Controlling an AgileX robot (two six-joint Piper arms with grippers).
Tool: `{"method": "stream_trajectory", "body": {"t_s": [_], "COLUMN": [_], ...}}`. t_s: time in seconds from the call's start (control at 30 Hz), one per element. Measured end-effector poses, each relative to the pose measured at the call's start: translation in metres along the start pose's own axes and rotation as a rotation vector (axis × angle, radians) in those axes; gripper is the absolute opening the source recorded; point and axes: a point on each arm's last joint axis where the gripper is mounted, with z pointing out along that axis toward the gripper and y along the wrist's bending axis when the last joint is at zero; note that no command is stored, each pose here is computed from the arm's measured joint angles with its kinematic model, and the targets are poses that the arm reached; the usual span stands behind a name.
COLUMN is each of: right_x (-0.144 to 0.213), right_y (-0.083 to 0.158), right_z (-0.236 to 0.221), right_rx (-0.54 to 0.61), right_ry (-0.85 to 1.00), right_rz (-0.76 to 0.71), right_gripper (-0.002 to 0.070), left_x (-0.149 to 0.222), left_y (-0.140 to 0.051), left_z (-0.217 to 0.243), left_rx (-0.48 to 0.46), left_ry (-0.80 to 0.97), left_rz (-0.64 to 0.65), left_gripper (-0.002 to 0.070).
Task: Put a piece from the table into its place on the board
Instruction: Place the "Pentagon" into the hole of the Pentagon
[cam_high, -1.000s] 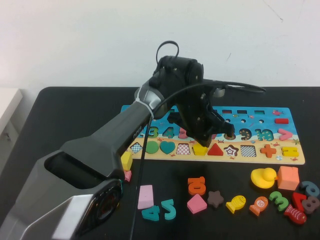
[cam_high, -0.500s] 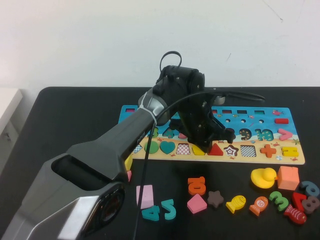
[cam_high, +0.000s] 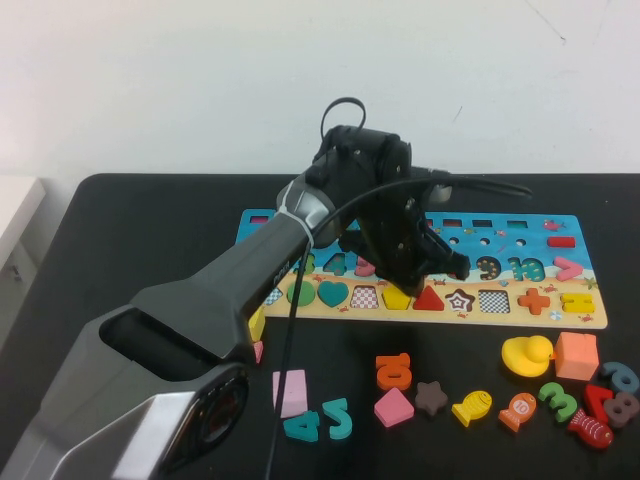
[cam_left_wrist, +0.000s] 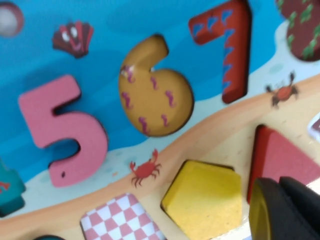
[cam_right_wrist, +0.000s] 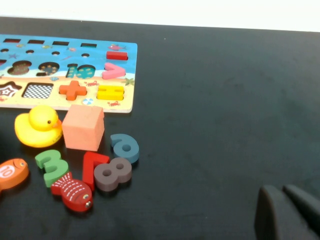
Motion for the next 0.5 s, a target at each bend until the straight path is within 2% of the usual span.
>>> {"method": "stream_trajectory", "body": {"t_s": [0.2,0.5], "right_x": [0.0,0.0], "right_y": [0.0,0.0], "right_z": [0.0,0.0], "right_rx": [0.0,0.0], "right_ry": [0.0,0.0], "right_rz": [0.0,0.0], "right_gripper": [0.0018,0.0018], "left_x": [-0.006,-0.004], "left_y": [-0.001,0.003], "left_z": [-0.014,-0.012], "left_rx": [-0.02,-0.061], "left_ry": [-0.049,-0.02], "left_rz": [0.017,0.031], "left_gripper": [0.0,0.0]}}
